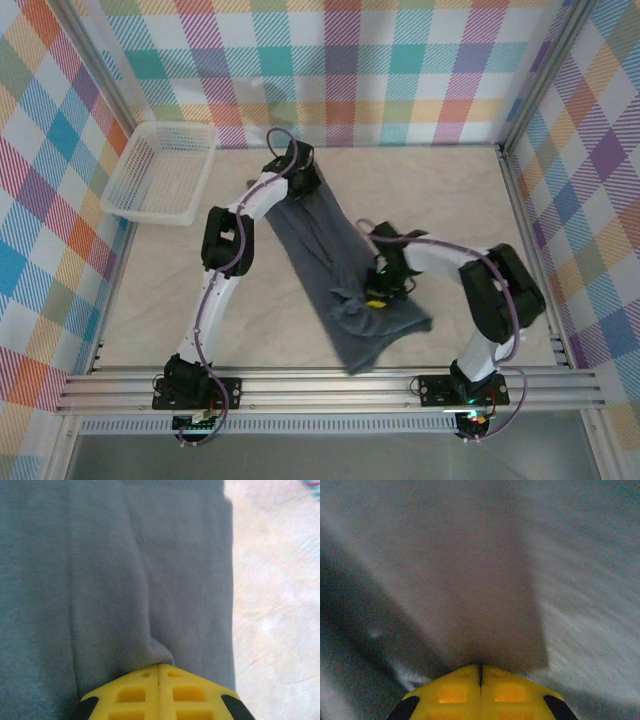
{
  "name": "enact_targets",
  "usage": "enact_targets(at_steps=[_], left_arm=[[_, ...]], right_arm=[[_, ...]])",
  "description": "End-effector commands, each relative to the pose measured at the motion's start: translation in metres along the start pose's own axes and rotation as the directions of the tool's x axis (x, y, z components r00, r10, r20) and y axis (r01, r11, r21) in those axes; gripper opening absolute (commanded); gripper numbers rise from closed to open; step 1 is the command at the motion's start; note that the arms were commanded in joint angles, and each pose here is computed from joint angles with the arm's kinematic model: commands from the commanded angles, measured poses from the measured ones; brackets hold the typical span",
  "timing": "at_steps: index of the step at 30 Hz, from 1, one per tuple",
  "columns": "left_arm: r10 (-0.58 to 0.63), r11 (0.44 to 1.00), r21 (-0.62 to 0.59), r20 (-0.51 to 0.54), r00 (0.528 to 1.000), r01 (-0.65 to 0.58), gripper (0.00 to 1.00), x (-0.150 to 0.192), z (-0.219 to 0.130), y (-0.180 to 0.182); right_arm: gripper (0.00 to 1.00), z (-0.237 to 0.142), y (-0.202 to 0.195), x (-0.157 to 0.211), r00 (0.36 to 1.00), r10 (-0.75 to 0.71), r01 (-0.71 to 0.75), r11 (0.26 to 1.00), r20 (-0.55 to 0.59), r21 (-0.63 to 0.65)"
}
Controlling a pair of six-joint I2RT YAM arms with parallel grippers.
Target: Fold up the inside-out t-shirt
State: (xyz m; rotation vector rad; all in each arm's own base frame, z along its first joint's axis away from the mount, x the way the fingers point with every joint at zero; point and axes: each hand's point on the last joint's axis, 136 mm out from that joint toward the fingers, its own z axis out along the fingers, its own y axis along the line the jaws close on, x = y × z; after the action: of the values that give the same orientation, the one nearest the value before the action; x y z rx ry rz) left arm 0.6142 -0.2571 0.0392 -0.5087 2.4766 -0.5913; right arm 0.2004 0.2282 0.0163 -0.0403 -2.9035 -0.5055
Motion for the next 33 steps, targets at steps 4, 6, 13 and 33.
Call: enact_targets(at_steps=[4, 6, 13, 33], left_arm=[[0.051, 0.989, 0.137, 0.006, 0.999, -0.052, 0.0, -0.01, -0.029, -0.051], [0.1, 0.98, 0.169, 0.022, 0.995, -0.102, 0.05, -0.018, -0.058, -0.064], [0.162, 0.925, 0.328, 0.122, 0.979, -0.194, 0.43, -0.025, -0.205, -0.075], [-0.059, 0.994, 0.071, -0.269, 0.961, 0.081, 0.61, 0.215, -0.317, 0.136]], right_arm=[[0.05, 0.021, 0.101, 0.019, 0.962, -0.243, 0.227, 0.966, -0.128, -0.128], [0.05, -0.001, 0.12, 0.005, 0.96, -0.28, 0.271, 0.95, -0.034, -0.153], [0.24, -0.07, 0.094, -0.016, 0.934, -0.21, 0.267, 0.948, 0.289, -0.173], [0.33, 0.018, 0.048, 0.062, 0.986, -0.159, 0.134, 0.928, -0.044, -0.346]])
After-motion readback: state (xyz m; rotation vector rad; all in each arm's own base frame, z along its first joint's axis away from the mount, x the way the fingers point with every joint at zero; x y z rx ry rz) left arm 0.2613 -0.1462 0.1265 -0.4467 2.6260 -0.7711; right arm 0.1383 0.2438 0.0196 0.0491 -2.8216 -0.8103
